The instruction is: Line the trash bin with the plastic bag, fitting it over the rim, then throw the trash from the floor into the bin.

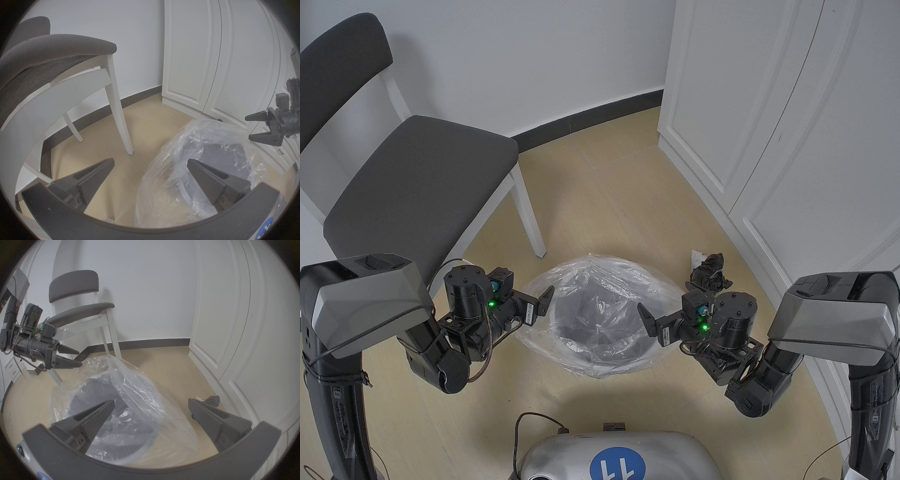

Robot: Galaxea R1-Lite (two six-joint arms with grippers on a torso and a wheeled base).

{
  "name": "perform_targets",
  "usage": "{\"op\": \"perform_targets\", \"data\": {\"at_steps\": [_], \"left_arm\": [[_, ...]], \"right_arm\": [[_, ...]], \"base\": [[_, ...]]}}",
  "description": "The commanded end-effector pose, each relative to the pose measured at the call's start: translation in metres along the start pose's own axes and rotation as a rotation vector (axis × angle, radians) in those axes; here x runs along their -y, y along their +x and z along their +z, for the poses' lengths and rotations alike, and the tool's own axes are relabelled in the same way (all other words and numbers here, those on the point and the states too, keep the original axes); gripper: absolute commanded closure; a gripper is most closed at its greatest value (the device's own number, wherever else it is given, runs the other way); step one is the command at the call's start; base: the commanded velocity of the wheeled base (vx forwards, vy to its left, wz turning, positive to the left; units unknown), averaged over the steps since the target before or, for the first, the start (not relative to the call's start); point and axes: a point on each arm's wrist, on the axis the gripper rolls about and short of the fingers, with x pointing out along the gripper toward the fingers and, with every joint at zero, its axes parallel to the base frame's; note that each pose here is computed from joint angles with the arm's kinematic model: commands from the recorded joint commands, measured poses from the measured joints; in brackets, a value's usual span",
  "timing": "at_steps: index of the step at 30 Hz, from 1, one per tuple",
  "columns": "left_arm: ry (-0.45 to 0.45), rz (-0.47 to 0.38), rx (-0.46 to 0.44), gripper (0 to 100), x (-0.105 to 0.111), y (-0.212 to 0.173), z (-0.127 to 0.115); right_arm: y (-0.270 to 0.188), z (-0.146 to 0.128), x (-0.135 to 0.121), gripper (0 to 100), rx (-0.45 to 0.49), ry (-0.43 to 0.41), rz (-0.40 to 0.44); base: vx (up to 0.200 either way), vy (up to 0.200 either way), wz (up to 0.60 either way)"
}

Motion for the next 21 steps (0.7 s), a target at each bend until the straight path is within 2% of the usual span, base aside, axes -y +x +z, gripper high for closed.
{"op": "perform_targets", "data": {"at_steps": [1,5,8,13,21], "left_arm": [[0.001,-0.003,-0.010,0,0.002,0.002,-0.003],[0.001,0.016,-0.015,0,0.002,0.008,-0.007],[0.000,0.079,-0.015,0,0.001,0.016,-0.007],[0.000,0.091,-0.026,0,0.001,0.020,-0.007],[-0.066,0.122,0.030,0,0.003,0.034,0.002]], "right_arm": [[0.012,-0.008,-0.001,0,-0.012,-0.003,-0.005],[0.020,-0.014,0.005,0,-0.035,-0.006,-0.021],[0.029,-0.020,0.014,0,-0.039,-0.004,-0.048],[0.039,-0.025,0.022,0,-0.048,-0.001,-0.072],[0.060,-0.019,0.046,0,0.019,0.027,-0.145]], "base": [[0.000,0.000,0.00],[0.000,0.000,0.00],[0.000,0.000,0.00],[0.000,0.000,0.00],[0.000,0.000,0.00]]}}
